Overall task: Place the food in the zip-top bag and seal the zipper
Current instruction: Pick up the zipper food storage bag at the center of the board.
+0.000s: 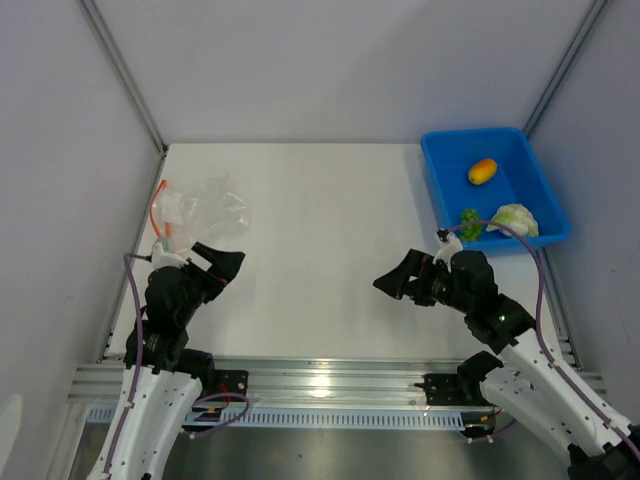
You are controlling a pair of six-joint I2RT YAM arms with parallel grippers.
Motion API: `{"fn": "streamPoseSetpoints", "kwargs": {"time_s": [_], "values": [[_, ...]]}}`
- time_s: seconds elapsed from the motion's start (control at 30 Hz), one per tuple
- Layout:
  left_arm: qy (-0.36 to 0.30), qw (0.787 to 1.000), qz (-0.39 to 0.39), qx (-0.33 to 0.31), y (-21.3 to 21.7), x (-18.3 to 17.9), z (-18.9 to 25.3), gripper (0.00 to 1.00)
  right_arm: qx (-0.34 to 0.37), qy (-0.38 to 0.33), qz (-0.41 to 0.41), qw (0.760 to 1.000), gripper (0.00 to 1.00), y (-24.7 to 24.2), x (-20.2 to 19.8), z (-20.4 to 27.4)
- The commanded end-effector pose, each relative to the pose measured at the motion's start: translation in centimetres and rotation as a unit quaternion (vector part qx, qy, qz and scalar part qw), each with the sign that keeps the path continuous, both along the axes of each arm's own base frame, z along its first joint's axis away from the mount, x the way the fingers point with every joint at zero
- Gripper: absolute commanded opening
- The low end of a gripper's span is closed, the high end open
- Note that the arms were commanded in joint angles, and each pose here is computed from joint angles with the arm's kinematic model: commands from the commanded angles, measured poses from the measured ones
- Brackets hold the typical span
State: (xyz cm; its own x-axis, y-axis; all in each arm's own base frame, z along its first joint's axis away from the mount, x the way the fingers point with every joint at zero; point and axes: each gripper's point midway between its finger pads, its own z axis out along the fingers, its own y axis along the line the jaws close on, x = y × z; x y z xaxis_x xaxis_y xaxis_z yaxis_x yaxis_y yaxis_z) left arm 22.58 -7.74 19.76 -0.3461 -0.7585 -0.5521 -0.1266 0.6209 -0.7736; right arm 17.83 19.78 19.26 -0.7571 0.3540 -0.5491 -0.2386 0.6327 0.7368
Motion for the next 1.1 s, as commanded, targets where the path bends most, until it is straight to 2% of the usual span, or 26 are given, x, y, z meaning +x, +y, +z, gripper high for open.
{"fn": "streamPoseSetpoints", "kwargs": {"time_s": [0.0, 0.1, 0.13, 0.2, 0.27, 0.33, 0.43, 0.57, 0.67, 0.83, 0.9, 0.93, 1.0, 1.07], "values": [[0.070, 0.994, 0.045, 0.071, 2.8, -1.9, -2.4, 0.99, -0.054, -0.006, 0.000, 0.999, 0.99, 0.1, 1.3, 0.0], [0.069, 0.993, 0.063, 0.073, 3.5, -2.6, -2.5, 1.00, -0.061, -0.003, 0.019, 0.998, 0.99, 1.2, 2.0, 0.2], [0.069, 0.992, 0.099, 0.046, 4.2, -3.1, -2.3, 0.99, -0.048, -0.012, 0.025, 0.998, 0.99, 1.9, 2.3, 0.7], [0.074, 0.989, 0.121, 0.027, 4.7, -3.8, -2.7, 0.99, -0.028, -0.005, 0.046, 0.999, 0.99, 3.1, 2.4, 0.9], [0.009, 0.996, 0.080, 0.039, 3.7, -3.3, -0.9, 0.99, 0.001, 0.002, 0.071, 0.997, 1.00, 4.9, 2.9, 1.3], [-0.020, 0.997, 0.066, 0.039, 3.3, -3.0, 0.1, 1.00, 0.023, 0.019, 0.094, 0.995, 0.99, 6.5, 3.2, 1.2], [0.002, 0.995, 0.093, 0.029, 3.9, -2.9, -0.2, 1.00, -0.006, 0.025, 0.100, 0.995, 0.99, 8.2, 4.1, 0.4], [0.044, 0.988, 0.133, 0.060, 5.5, -2.0, -0.6, 0.99, -0.030, 0.013, 0.113, 0.993, 0.99, 10.8, 4.7, 0.8], [0.088, 0.974, 0.191, 0.082, 7.5, -1.2, -1.0, 1.00, -0.032, -0.002, 0.127, 0.991, 0.99, 12.5, 4.5, 1.1], [0.157, 0.933, 0.294, 0.135, 11.9, 0.5, -1.7, 0.99, -0.034, -0.014, 0.149, 0.988, 0.99, 13.3, 3.9, 0.3], [0.149, 0.926, 0.320, 0.130, 13.2, 2.1, -1.4, 1.00, -0.043, -0.018, 0.158, 0.986, 0.99, 13.2, 3.7, -0.3], [0.169, 0.917, 0.342, 0.114, 14.6, 2.6, -2.4, 0.99, -0.046, -0.018, 0.162, 0.986, 0.99, 13.0, 3.6, -0.5], [0.158, 0.923, 0.340, 0.084, 15.2, 4.4, -2.1, 0.97, -0.049, -0.020, 0.175, 0.983, 0.99, 12.7, 2.9, -0.7], [0.151, 0.923, 0.342, 0.088, 16.3, 6.1, -2.4, 0.91, -0.052, -0.019, 0.181, 0.982, 0.99, 12.3, 2.3, -1.1]]}}
